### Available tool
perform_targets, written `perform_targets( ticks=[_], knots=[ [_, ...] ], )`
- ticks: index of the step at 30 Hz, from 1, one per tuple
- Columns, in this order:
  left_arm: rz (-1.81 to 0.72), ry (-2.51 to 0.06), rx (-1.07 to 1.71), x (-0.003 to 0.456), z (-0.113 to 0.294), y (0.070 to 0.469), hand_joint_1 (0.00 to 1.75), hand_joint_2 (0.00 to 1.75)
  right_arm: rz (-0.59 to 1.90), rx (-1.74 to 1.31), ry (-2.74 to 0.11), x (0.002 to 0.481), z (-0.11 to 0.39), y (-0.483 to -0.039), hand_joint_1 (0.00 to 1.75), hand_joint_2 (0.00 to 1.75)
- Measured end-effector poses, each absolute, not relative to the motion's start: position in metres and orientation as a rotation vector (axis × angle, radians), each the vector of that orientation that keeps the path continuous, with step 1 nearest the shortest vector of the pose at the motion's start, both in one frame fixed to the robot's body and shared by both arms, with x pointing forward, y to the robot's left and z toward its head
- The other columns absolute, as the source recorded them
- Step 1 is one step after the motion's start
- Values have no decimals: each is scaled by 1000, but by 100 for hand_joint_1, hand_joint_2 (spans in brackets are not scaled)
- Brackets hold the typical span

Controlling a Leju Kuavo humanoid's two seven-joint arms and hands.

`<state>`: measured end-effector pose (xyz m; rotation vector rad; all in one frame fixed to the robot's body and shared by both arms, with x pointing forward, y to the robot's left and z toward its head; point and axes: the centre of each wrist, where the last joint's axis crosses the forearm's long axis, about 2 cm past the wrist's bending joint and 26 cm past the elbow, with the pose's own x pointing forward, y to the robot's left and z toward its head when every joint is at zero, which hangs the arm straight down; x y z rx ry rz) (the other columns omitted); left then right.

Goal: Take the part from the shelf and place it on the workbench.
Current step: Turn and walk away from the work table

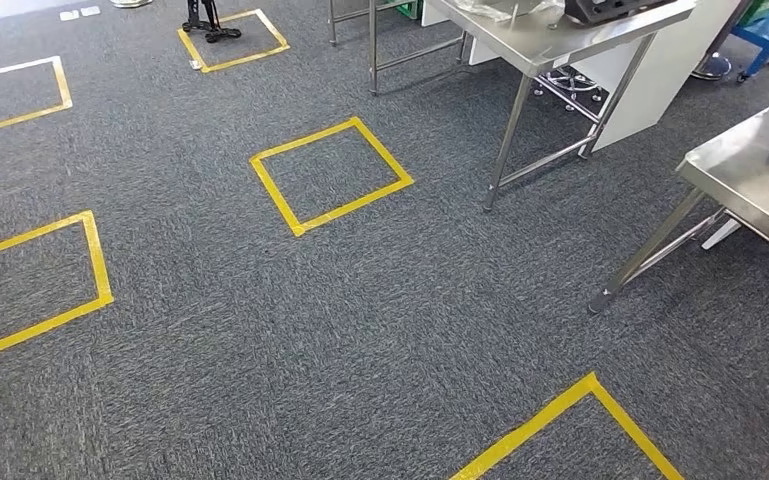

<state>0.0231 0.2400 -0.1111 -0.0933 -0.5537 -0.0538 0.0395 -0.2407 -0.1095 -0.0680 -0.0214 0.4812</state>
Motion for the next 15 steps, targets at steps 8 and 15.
perform_targets(
  ticks=[8, 15],
  knots=[
    [-51, -558, -104, 22, -111, 236, 0, 0, 484, -67, -7, 34, -110, -241, 0, 0],
    [-54, -554, -105, 19, -111, 233, 0, 0, 486, -76, -15, 37, -110, -241, 0, 0]
  ],
)
